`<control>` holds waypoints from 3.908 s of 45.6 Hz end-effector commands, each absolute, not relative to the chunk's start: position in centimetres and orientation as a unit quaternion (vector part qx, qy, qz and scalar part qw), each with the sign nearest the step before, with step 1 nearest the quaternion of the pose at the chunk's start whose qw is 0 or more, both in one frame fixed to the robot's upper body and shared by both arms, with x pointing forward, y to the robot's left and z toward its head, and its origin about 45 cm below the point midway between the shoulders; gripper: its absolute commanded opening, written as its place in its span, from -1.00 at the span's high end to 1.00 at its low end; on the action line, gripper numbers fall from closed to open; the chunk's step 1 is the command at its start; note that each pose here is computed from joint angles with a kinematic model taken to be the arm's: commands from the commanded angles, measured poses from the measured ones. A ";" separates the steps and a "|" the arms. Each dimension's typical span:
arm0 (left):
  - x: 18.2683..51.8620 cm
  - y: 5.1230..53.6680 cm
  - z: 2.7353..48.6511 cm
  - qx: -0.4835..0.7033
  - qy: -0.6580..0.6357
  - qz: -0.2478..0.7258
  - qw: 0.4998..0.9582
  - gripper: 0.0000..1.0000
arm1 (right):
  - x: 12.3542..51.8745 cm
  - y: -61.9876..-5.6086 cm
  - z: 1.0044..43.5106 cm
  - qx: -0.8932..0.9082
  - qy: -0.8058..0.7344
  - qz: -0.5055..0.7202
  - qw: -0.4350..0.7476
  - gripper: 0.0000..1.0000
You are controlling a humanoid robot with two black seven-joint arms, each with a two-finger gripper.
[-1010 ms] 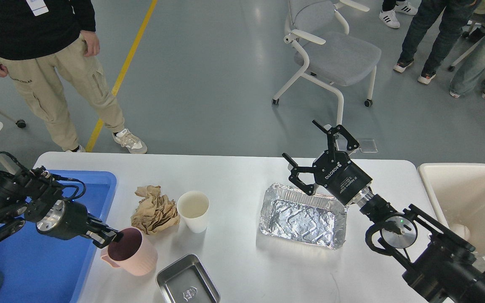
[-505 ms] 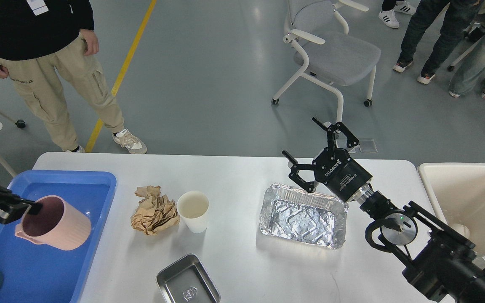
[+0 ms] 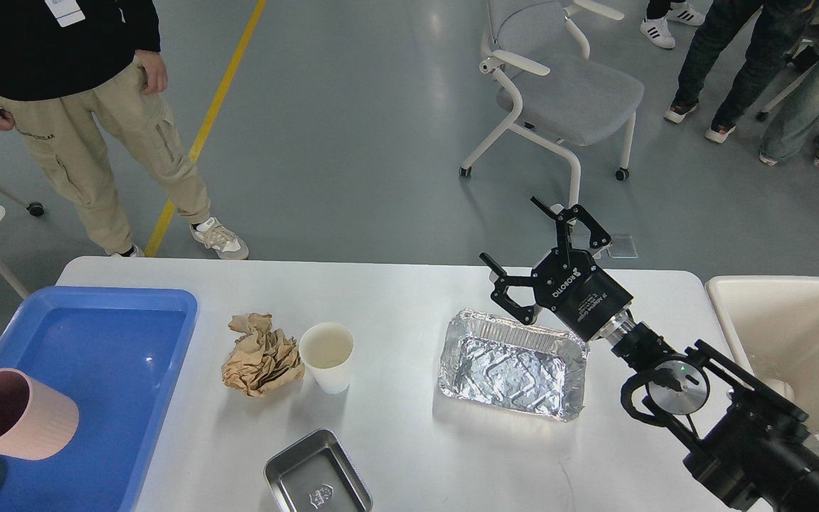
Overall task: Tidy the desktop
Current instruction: 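Lift the pink mug and lower it into the blue bin, then release the mug and raise the left gripper out of the bin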
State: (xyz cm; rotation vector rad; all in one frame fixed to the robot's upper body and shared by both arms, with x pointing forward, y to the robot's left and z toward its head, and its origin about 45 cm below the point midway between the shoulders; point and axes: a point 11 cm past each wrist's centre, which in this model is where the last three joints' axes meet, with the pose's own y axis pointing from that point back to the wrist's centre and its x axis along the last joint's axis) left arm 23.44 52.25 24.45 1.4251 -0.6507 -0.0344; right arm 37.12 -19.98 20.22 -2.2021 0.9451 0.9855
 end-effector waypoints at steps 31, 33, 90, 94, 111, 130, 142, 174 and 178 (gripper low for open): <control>23.2 50.6 15.3 0.616 -0.270 -0.030 0.739 0.74 | 37.0 -20.1 20.0 -0.817 0.352 0.367 0.270 -1.00; 23.1 50.6 15.3 0.616 -0.269 -0.029 0.740 0.63 | 37.0 -20.2 20.1 -0.818 0.353 0.366 0.269 -1.00; 33.6 52.7 20.1 0.355 0.066 0.567 0.741 -0.94 | 37.0 -21.1 20.0 -0.820 0.362 0.360 0.258 -1.00; 34.8 50.6 19.5 0.337 0.067 0.557 0.756 -0.94 | 37.0 -21.4 20.0 -0.820 0.364 0.359 0.257 -1.00; 36.1 43.3 19.7 0.286 0.072 0.496 0.816 -0.94 | 36.9 -21.4 19.8 -0.819 0.365 0.361 0.255 -1.00; 30.1 43.2 24.8 0.273 0.108 0.490 0.821 -0.94 | 36.8 -21.0 19.7 -0.819 0.363 0.364 0.255 -1.00; 26.6 42.1 27.7 0.273 0.118 0.489 0.820 -0.94 | 36.8 -21.2 19.6 -0.819 0.364 0.364 0.253 -1.00; 29.2 44.7 25.6 0.333 -0.013 0.498 0.801 -0.94 | 36.6 -20.9 19.6 -0.819 0.360 0.366 0.257 -1.00; 29.9 44.8 24.3 0.335 -0.010 0.496 0.801 -0.94 | 36.6 -20.8 19.6 -0.819 0.360 0.366 0.257 -1.00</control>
